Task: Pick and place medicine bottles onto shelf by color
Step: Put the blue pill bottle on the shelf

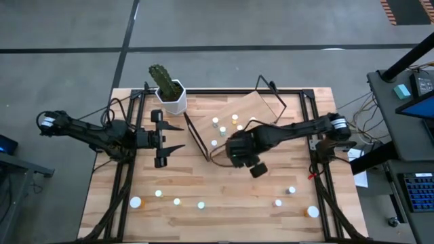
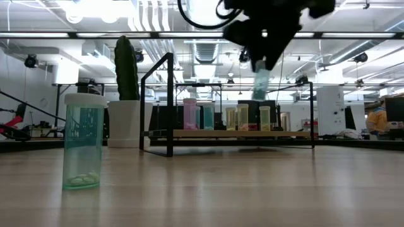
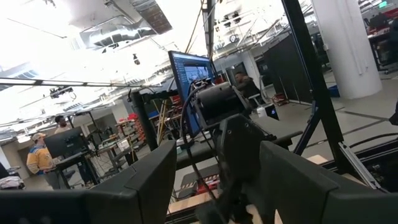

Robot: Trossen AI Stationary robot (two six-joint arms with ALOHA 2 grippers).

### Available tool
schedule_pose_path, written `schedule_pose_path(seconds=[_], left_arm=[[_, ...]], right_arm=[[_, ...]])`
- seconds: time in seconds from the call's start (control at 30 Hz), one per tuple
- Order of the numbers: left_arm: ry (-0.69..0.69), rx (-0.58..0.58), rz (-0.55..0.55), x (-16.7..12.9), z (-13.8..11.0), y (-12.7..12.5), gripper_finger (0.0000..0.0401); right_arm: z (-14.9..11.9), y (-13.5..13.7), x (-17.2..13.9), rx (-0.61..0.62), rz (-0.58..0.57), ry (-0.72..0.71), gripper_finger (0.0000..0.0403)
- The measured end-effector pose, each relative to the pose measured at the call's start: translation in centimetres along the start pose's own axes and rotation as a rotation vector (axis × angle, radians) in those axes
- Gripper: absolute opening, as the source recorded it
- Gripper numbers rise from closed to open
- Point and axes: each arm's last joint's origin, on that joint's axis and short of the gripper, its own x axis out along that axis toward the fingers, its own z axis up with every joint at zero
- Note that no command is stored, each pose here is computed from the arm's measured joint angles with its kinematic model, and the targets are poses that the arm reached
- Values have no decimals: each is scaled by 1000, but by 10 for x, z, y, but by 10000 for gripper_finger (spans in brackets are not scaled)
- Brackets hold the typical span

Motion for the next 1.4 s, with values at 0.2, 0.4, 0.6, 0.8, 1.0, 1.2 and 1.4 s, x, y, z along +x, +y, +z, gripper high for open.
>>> schedule_pose_path(seconds=[0.2,0.4,0.6,0.8,1.0,1.2,1.4], left_arm=[[6,1,-3,0,-1,0,215],[7,1,-3,0,-1,0,215],[6,1,-3,0,-1,0,215],[6,2,-3,0,-1,0,215],[6,1,-3,0,-1,0,215],[6,2,-3,0,-1,0,215],[6,2,-3,0,-1,0,215]], right_arm=[[6,-32,2,-25,-70,24,114],[-4,-70,13,146,-57,29,114],[-11,-91,23,220,22,-27,114],[-14,-102,29,244,11,-42,114],[-15,-108,42,250,18,-24,114],[-14,-109,51,247,23,0,114],[-14,-110,49,240,7,-5,119]])
